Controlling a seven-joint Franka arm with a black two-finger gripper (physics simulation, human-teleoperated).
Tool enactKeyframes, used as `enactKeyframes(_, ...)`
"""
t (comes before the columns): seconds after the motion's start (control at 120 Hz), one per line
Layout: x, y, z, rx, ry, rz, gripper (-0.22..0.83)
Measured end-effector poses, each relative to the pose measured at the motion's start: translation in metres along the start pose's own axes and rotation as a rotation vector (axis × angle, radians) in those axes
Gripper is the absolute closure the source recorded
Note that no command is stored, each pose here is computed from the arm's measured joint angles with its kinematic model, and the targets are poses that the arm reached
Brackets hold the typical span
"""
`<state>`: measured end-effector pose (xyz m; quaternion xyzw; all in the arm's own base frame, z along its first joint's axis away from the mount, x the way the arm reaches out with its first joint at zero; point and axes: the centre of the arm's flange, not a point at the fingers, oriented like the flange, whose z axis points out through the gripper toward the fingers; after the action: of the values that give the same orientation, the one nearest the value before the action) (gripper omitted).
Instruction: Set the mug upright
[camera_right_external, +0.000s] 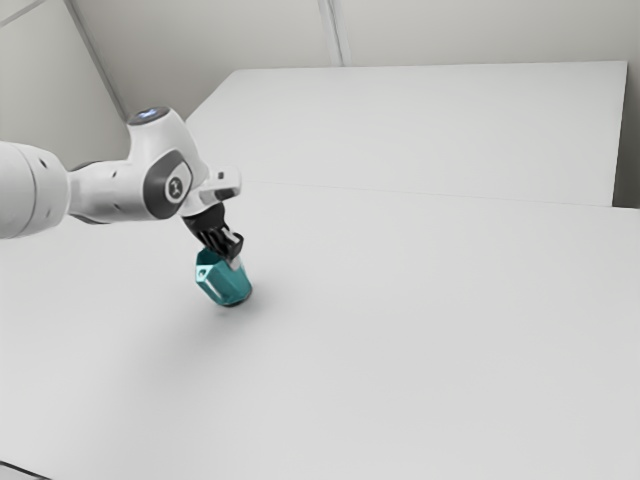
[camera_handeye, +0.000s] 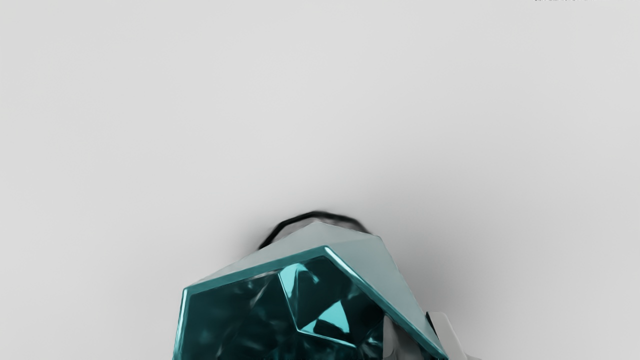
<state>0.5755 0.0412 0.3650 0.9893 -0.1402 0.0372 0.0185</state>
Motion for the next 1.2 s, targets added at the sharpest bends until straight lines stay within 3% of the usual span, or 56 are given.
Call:
enactKeyframes(0.067,0.001,0.003,0.004,-0.002,-0.004,-0.008,0.73)
enactKeyframes(0.275,0.004,0.008,0.001,0.0,0.001,-0.024,0.31)
enactKeyframes(0.442,0.005,0.012,-0.025,0.007,0.031,-0.032,0.14)
enactKeyframes(0.567,0.01,0.014,-0.066,0.013,0.064,-0.036,0.08)
enactKeyframes(0.875,0.061,0.004,-0.189,0.018,0.112,-0.035,0.02)
enactKeyframes(1.2,0.057,0.008,-0.21,-0.008,0.039,-0.038,0.0)
